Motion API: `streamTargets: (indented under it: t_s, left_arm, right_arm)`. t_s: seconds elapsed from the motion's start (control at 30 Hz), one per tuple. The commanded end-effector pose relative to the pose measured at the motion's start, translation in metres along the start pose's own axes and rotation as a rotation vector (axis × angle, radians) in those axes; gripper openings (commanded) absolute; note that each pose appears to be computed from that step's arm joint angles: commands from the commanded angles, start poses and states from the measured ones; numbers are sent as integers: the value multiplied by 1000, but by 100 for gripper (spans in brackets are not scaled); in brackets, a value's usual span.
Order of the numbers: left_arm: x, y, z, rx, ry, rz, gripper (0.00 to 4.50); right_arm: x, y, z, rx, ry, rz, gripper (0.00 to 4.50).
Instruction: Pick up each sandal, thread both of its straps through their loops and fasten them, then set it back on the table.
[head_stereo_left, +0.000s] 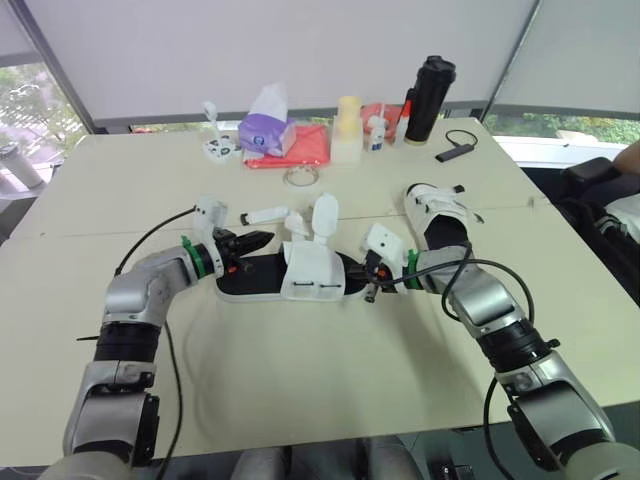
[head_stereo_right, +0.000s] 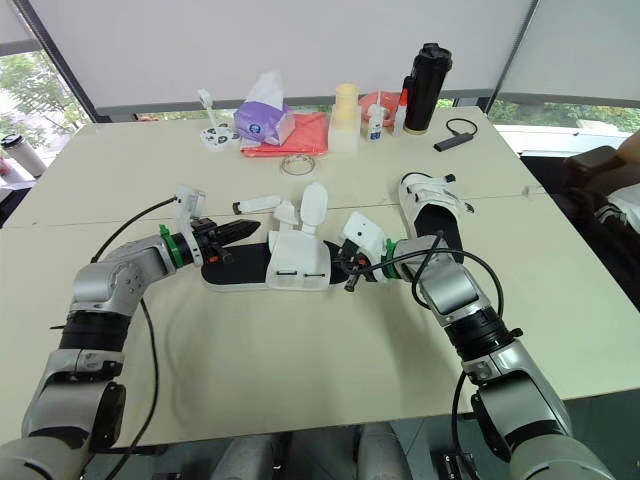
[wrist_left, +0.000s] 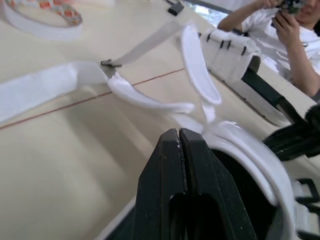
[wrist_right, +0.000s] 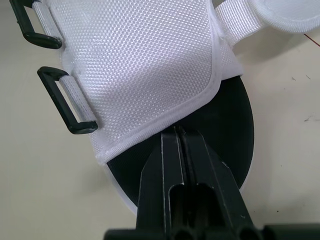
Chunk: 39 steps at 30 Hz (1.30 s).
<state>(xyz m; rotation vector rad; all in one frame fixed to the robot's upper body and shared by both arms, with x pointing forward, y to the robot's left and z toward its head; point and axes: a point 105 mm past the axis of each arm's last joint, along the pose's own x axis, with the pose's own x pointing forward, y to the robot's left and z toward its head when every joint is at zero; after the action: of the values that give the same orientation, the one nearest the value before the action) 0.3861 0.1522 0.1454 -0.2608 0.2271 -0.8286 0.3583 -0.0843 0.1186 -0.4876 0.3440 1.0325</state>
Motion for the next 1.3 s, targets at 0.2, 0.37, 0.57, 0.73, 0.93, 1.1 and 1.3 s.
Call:
streamTargets:
  t_s: [0.2, 0.37, 0.57, 0.73, 0.93, 1.1, 1.3]
  left_arm:
    - [8, 7, 18, -78, -57, -14, 291]
    - [13, 12, 35, -266, -129, -16, 447]
    - [31, 9, 31, -484, -132, -17, 447]
    - [48, 4, 16, -581, -70, -7, 447]
    - [63, 5, 4, -632, -58, 32, 447]
    - [74, -3, 12, -619, -101, -14, 447]
    - [76, -13, 30, -638, -174, -120, 447]
  right_arm:
    - [1, 4, -3, -18, 22, -1, 0]
    - [2, 5, -2, -21, 22, -2, 0]
    - [2, 6, -1, -25, 23, 0, 0]
    - [2, 6, -1, -27, 24, -2, 0]
    - [1, 6, 0, -24, 23, -7, 0]
    - [1, 8, -1, -28, 26, -9, 0]
    - [1, 8, 0, -28, 24, -14, 0]
